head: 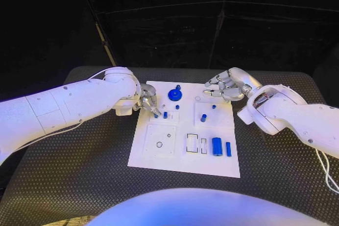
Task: Assemble the parts on the task board
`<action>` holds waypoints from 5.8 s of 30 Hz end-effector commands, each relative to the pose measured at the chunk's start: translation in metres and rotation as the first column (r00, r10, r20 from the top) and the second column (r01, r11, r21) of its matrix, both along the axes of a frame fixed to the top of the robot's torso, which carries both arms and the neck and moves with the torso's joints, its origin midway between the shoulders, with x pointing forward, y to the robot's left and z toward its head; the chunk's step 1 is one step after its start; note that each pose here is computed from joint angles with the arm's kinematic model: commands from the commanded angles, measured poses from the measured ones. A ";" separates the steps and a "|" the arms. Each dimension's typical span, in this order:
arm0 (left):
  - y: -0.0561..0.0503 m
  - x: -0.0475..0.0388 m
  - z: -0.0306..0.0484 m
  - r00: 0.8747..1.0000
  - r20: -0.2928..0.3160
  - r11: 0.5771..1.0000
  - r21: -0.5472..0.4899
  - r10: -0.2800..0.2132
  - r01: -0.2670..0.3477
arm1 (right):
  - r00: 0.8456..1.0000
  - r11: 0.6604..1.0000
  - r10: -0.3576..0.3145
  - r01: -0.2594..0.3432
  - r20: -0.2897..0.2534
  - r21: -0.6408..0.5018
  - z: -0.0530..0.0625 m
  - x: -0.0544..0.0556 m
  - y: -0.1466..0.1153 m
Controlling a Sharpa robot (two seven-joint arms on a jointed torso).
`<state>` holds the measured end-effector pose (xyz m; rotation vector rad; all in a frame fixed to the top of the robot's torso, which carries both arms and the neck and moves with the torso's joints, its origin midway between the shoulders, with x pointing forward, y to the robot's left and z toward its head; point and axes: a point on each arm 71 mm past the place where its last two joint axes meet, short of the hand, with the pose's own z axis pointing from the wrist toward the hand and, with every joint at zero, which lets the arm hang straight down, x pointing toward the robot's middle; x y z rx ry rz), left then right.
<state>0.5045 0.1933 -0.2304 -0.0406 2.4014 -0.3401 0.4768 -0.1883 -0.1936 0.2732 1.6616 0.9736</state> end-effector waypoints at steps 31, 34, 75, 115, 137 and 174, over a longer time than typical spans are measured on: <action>0.009 0.0011 0.0065 0.988 0.086 0.987 -0.113 0.127 -0.117 | 1.000 1.000 0.002 -0.003 0.011 0.003 0.002 0.000 0.000; 0.010 0.0005 0.0082 0.987 0.093 0.985 -0.121 0.132 -0.120 | 1.000 1.000 0.002 -0.003 0.012 0.003 0.002 0.000 0.000; -0.058 0.0057 0.0059 0.832 0.494 0.914 -0.163 -0.251 0.372 | 1.000 1.000 0.010 -0.010 0.012 0.006 0.002 0.000 0.003; -0.068 0.0134 -0.0118 0.866 0.396 0.931 -0.067 -0.306 0.360 | 1.000 1.000 0.011 -0.012 0.010 0.006 0.001 0.000 0.005; -0.066 0.0118 -0.0021 0.821 0.511 0.923 -0.125 -0.256 0.365 | 1.000 1.000 0.014 -0.014 0.011 0.007 0.001 0.000 0.005; -0.007 0.0008 0.0080 0.864 0.486 0.945 -0.199 -0.135 0.260 | 1.000 1.000 0.011 -0.011 0.011 0.004 0.000 0.002 0.003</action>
